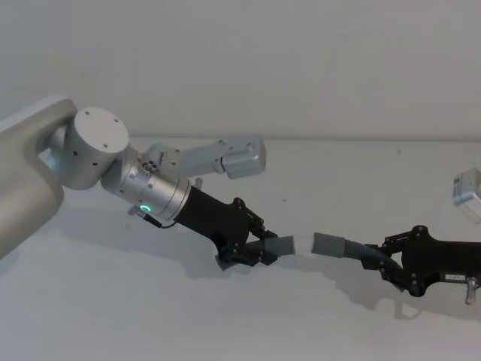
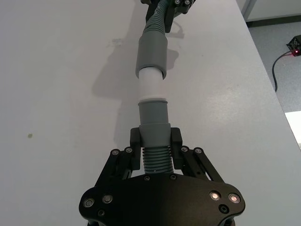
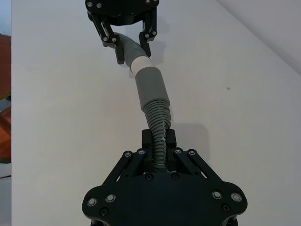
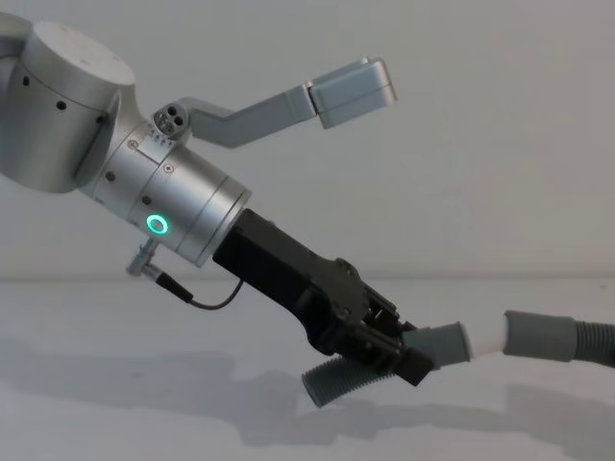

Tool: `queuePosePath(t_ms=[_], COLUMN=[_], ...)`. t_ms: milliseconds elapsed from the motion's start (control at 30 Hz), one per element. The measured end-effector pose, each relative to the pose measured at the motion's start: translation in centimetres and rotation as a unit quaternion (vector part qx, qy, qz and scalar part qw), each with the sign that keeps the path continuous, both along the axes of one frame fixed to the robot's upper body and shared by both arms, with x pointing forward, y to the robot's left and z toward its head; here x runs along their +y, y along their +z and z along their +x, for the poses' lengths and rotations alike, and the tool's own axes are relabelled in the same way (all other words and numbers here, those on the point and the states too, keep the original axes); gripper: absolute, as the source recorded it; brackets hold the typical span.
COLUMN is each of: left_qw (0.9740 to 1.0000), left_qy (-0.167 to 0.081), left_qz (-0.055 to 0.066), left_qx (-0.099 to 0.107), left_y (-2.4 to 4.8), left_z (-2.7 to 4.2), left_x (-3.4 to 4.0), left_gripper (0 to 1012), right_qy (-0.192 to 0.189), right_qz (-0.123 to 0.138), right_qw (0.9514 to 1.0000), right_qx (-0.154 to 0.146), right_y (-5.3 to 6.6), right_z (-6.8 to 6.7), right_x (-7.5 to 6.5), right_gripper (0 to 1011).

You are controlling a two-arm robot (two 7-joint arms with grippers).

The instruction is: Use both hands to pick up one end of the pipe from the table, align the ends, and insert them.

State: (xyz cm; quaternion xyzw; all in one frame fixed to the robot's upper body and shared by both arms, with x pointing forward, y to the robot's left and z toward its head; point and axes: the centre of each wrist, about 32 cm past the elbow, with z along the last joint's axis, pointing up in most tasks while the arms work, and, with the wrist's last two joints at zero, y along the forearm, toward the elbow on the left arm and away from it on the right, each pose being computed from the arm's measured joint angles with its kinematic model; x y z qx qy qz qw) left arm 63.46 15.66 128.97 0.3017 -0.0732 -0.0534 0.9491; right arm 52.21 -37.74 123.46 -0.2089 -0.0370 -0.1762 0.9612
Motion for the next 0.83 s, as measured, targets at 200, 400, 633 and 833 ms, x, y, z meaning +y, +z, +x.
queuePosePath(t_ms=[200,400,633,833], left_qw=[1.0000,1.0000,1.0000,1.0000], left_qy=[0.001,0.001,0.001,0.002], left_qz=[0.001,0.001,0.002,0.002], left_qx=[0.000,0.000,0.000,-0.001], left_y=[0.02,0.04,0.06,0.08], left_z=[-0.01,-0.01,-0.01,-0.01], left_x=[-0.01,0.00,0.00,0.00], left_gripper=[348,348,348,348], right_qy=[0.001,0.001,0.002,0.002], right_qz=[0.000,0.000,0.000,0.000], right_qw=[1.0000,1.0000,1.0000,1.0000], right_qx=[-0.001,-0.001,-0.001,-0.001], right_y=[0.03,0.05,0.04,0.04], right_z=[0.00,0.00,-0.01,-0.01], right_x=[0.00,0.01,0.01,0.00], right_gripper=[141,139,141,141])
